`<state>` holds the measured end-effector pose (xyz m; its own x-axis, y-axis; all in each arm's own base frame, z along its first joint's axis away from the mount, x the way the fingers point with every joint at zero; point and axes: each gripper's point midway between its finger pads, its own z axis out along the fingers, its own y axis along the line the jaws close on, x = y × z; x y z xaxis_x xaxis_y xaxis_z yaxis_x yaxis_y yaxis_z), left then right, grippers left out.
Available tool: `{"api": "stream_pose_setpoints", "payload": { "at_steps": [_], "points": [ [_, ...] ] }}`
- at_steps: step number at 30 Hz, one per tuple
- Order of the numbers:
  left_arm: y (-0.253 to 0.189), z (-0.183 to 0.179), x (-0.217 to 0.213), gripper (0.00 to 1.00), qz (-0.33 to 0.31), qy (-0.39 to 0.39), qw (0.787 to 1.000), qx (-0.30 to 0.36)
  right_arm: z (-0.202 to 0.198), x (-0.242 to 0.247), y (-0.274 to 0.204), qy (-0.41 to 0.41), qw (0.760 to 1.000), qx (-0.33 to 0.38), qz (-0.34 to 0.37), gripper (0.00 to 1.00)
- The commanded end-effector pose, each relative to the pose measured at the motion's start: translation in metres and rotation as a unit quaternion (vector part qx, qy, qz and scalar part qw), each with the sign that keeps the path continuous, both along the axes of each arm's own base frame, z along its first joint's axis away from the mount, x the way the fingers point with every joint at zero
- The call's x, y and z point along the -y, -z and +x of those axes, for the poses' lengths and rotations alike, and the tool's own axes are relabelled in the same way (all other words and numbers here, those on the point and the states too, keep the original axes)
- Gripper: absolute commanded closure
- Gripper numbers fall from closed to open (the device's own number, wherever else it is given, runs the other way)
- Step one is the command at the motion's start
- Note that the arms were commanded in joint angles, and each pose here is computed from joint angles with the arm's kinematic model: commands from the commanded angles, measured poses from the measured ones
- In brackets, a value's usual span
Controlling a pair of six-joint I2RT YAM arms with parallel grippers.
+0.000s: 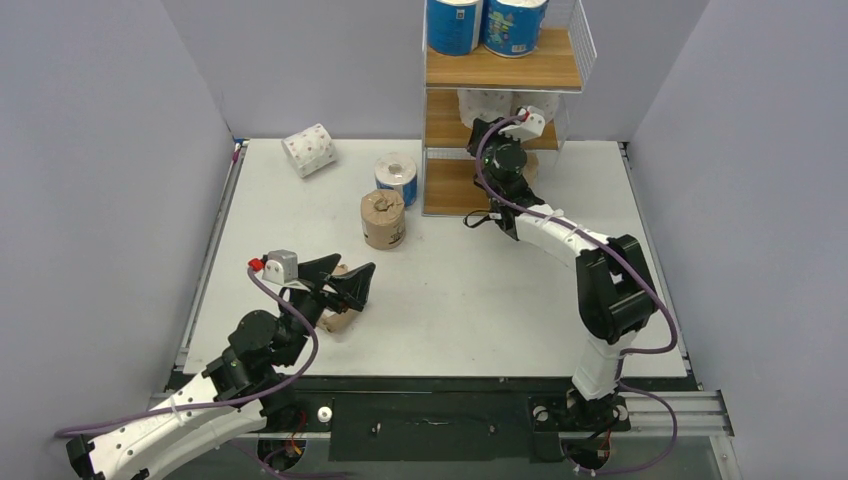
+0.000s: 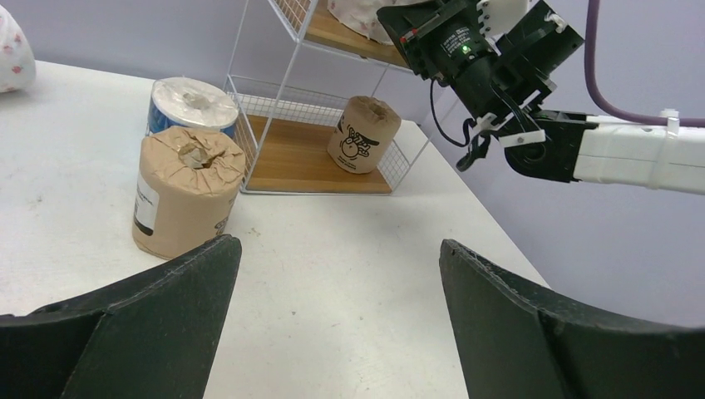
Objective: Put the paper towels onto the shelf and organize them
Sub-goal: Place the paper towel on the shelf.
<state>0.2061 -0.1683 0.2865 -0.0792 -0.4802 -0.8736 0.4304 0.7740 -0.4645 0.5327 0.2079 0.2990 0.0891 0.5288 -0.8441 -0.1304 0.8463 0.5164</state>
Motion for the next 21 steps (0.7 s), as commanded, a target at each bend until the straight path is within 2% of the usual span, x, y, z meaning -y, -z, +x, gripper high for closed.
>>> {"api": "stream_pose_setpoints", "payload": {
  "at_steps": [1, 21],
  "points": [
    [-0.023, -0.007, 0.001, 0.12, -0.027, 0.019, 0.999, 0.009, 0.013, 0.013, -0.039, 0.027, 0.997, 0.053, 0.044, 1.00],
    [-0.015, -0.005, -0.001, 0.12, -0.022, 0.010, 1.000, 0.002, 0.047, 0.039, -0.014, 0.094, 0.994, 0.020, 0.057, 1.00]
  ]
}}
